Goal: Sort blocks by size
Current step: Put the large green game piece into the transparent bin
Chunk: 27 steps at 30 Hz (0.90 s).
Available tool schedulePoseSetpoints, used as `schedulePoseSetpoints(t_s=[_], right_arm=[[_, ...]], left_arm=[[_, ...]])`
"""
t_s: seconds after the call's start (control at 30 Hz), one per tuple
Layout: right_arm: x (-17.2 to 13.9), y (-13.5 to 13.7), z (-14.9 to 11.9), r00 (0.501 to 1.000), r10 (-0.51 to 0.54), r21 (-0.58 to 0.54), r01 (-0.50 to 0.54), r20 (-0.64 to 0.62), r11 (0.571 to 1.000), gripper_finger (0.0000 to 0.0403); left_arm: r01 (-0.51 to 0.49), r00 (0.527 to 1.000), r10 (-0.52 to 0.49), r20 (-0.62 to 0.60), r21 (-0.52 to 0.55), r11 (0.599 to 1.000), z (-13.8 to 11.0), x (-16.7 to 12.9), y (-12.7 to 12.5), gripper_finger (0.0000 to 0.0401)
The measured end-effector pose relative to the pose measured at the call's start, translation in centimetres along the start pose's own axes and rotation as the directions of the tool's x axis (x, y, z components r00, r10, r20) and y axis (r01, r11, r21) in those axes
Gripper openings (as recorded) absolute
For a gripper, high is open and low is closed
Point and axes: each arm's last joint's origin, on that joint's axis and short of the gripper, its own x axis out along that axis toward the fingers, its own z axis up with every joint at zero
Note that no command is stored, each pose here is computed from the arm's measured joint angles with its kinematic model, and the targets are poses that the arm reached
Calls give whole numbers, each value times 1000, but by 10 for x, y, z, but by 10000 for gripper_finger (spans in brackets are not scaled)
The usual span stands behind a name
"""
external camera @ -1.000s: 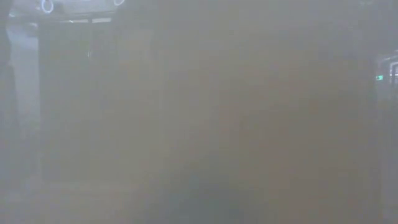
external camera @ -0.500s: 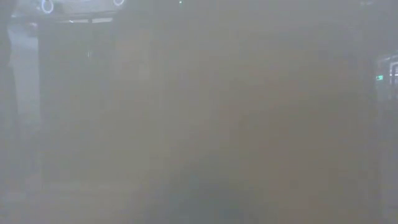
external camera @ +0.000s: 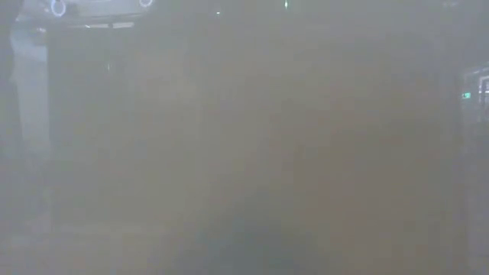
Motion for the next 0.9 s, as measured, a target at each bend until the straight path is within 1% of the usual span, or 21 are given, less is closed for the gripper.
schedulePoseSetpoints(t_s=[0.13,0.23,0.33,0.47,0.5,0.63,0.73,0.8,0.9], right_arm=[[0,0,0,1000,0,0,0,0,1000,160],[0,0,0,1000,0,0,0,0,1000,160],[0,0,0,1000,0,0,0,0,1000,160],[0,0,0,1000,0,0,0,0,1000,160],[0,0,0,1000,0,0,0,0,1000,160],[0,0,0,1000,0,-7,0,0,1000,160],[0,0,0,1000,-2,-16,2,6,1000,160],[0,0,1,999,-10,-19,11,31,1000,160],[0,-1,3,994,-34,-17,36,104,999,160]], left_arm=[[5,1000,-5,-10,-15,1000,-1,0,0,239],[11,999,-12,-30,-14,1000,-3,0,-1,225],[19,999,-20,-49,-16,1000,-5,0,-1,200],[19,998,-20,-52,-19,1000,-5,1,-2,148],[19,998,-20,-52,-32,999,-5,1,-2,144],[8,998,-15,-57,-115,993,-6,0,-2,145],[-12,998,1,-64,-175,985,0,-5,-1,145],[-39,998,27,-64,-185,982,6,-11,1,145],[-95,995,101,17,-197,976,29,-31,7,145]])
